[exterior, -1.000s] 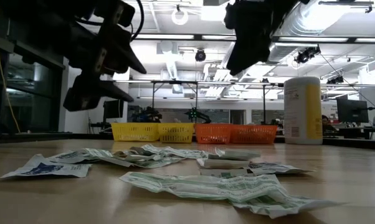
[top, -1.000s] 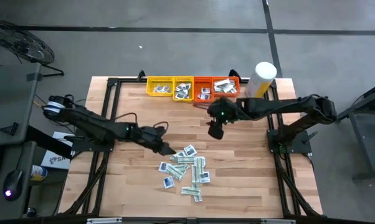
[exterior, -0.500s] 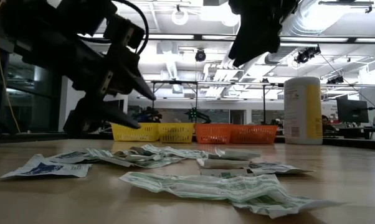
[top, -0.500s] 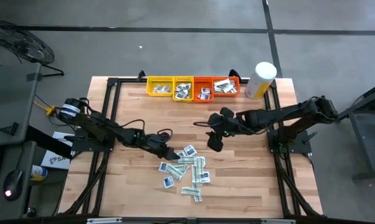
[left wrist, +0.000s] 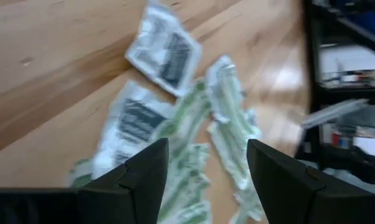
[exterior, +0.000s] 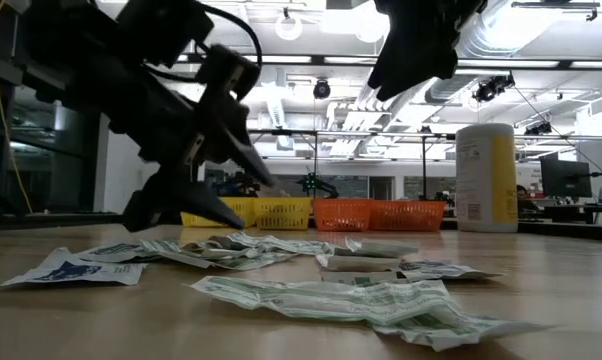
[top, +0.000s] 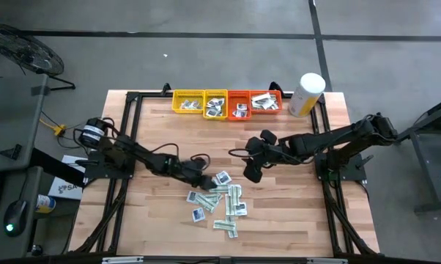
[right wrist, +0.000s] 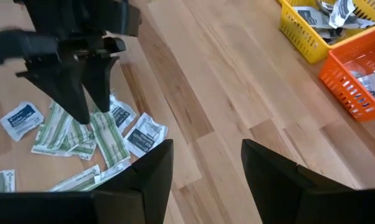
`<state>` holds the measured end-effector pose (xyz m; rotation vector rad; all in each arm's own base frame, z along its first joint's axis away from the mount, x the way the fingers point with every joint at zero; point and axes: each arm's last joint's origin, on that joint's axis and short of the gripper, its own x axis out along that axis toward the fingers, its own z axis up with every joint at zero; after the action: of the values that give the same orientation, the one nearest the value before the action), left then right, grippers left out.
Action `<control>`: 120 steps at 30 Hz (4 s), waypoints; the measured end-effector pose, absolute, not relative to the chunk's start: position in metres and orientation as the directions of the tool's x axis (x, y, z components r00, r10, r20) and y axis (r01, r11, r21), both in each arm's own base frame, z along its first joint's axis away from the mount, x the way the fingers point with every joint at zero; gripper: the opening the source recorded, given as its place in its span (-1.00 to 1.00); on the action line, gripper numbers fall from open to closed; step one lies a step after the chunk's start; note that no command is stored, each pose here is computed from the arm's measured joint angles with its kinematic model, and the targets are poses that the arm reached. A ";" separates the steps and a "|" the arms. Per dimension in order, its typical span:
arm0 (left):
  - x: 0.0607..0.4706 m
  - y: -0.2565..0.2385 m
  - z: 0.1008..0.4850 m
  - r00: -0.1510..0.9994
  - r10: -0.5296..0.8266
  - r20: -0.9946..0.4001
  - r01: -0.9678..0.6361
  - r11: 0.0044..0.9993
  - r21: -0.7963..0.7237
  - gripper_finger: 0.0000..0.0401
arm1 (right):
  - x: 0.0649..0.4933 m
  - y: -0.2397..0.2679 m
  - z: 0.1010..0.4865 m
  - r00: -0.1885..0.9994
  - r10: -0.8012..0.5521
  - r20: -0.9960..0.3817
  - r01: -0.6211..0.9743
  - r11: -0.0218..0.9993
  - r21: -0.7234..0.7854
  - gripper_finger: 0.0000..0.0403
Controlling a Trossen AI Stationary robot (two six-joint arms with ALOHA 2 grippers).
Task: Pick & Place First Aid Supplies
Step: Put the green pad into the right orange bin
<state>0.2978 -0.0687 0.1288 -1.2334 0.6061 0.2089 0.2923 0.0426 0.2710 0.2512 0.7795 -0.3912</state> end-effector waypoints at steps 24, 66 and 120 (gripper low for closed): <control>0.306 -0.070 0.131 0.740 -0.114 -0.663 -0.560 0.443 -0.701 0.08 | 0.291 0.042 0.270 0.637 -0.254 -0.728 0.429 0.901 0.061 -0.09; 0.304 -0.071 0.129 0.703 -0.173 -0.690 -0.580 0.422 -0.697 0.08 | 0.332 0.077 0.182 0.804 -0.049 -0.593 0.325 0.871 0.369 -0.94; 0.308 -0.071 0.133 0.728 -0.159 -0.667 -0.574 0.393 -0.719 0.08 | 0.359 0.071 0.106 0.708 0.045 -0.705 0.346 0.848 0.401 -1.00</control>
<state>0.3080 -0.0714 0.1334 -1.1616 0.7463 0.2967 0.3586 0.0707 0.1063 0.5452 0.7747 -0.1767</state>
